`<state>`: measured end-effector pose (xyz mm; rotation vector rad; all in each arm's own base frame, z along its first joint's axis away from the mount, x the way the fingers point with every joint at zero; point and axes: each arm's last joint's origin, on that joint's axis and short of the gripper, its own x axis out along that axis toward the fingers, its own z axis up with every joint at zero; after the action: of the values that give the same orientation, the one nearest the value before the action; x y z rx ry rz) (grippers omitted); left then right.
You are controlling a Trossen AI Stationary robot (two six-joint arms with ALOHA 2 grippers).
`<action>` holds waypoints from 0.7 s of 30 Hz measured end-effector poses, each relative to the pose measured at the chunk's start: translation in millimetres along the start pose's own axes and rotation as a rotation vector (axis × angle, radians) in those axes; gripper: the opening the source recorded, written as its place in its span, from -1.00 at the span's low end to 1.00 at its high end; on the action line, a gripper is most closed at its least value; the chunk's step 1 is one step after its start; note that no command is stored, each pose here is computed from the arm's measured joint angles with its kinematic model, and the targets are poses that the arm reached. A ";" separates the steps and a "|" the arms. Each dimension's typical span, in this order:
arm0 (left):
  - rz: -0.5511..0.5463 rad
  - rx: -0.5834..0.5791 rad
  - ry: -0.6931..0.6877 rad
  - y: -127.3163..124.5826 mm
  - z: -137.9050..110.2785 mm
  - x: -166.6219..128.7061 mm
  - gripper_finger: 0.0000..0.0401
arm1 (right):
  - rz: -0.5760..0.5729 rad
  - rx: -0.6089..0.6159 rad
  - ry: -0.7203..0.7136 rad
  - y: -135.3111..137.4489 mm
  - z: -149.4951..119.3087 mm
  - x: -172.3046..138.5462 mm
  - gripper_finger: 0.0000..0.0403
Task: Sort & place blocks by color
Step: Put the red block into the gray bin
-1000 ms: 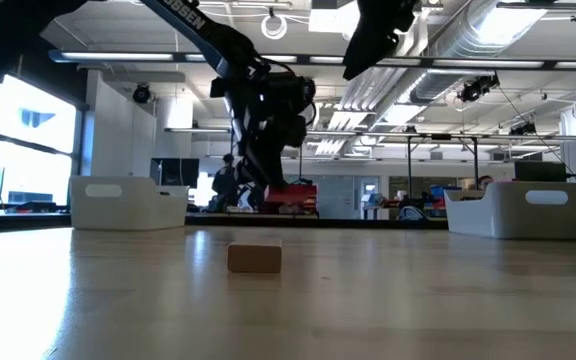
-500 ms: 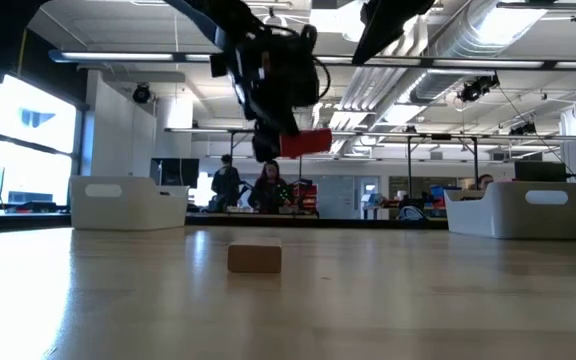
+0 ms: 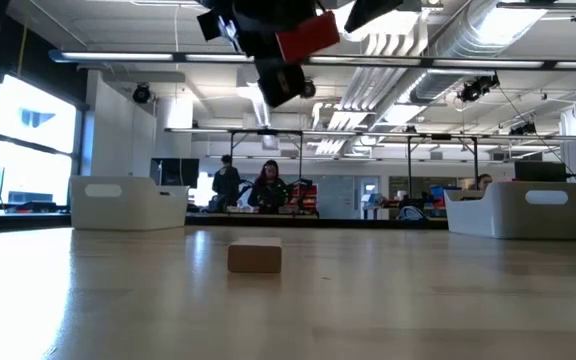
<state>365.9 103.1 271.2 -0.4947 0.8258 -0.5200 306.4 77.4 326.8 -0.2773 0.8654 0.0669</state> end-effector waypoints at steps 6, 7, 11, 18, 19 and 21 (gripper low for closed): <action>-0.131 0.026 -0.030 -12.0 4.2 -0.3 -0.50 | -0.089 -0.084 -0.077 8.2 8.4 -3.1 0.10; -0.151 0.022 -0.033 -13.1 4.8 0.5 -0.50 | -0.096 -0.098 -0.088 9.2 9.5 -3.5 0.10; -0.157 0.026 -0.055 -15.6 9.1 3.2 -0.49 | -0.085 -0.137 -0.135 13.3 14.1 -5.0 0.10; -0.164 0.043 -0.098 -16.1 15.7 3.1 -0.49 | -0.083 -0.182 -0.182 18.4 18.6 -7.1 0.07; -0.165 0.046 -0.102 -16.2 16.2 3.1 -0.48 | -0.085 -0.179 -0.185 18.5 18.9 -7.2 0.04; -0.164 0.052 -0.106 -16.0 16.9 3.0 -0.48 | -0.087 -0.179 -0.185 18.4 19.0 -7.2 -0.03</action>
<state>377.1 92.5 288.9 -0.5404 0.6716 -0.6594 312.6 100.6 340.0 -0.4685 0.6631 0.0879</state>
